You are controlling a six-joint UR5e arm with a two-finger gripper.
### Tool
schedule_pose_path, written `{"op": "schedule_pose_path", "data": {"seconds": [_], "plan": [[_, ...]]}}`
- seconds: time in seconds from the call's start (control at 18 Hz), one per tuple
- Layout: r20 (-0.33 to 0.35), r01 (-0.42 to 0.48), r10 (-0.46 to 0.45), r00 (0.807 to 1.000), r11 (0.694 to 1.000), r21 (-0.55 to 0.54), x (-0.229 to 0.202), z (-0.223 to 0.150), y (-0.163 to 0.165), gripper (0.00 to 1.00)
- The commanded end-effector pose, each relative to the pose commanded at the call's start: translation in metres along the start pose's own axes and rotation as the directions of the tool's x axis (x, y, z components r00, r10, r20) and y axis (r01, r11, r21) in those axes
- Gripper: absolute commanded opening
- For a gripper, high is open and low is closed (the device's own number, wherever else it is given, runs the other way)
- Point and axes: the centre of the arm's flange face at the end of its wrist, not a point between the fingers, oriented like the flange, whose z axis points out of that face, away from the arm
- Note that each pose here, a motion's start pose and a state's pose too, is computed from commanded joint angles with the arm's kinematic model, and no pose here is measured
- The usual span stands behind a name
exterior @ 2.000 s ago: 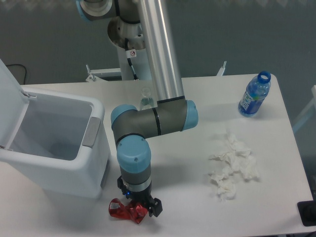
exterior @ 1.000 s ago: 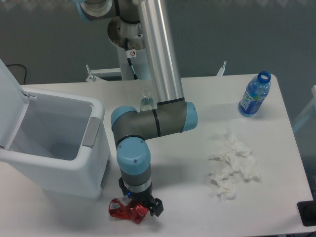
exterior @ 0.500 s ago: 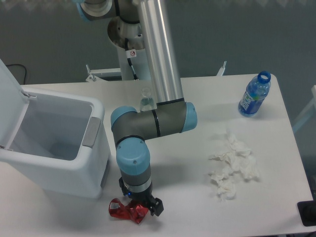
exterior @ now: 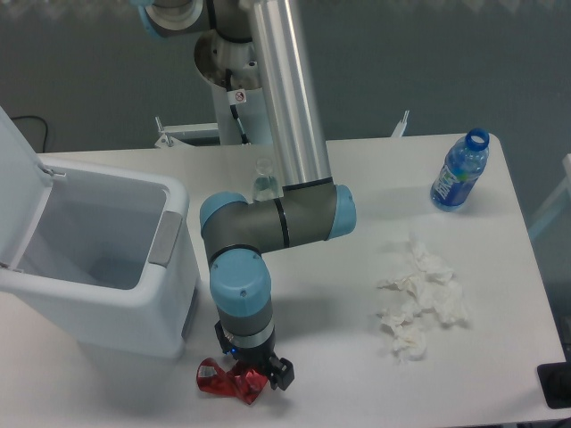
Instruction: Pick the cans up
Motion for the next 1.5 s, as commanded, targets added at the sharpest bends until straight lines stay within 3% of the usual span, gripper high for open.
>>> {"op": "schedule_pose_path", "data": {"seconds": [0.5,0.83,1.5], "plan": [[-0.002,-0.002,0.002,1.000,1.000,-0.003,0.000,0.001,0.001,0.70],[0.000,-0.003,0.003,1.000,1.000,-0.002,0.000,0.000,0.000,0.58],[0.026,0.000,0.000,1.000,1.000,0.016,-0.011,-0.021,0.004,0.55]]}}
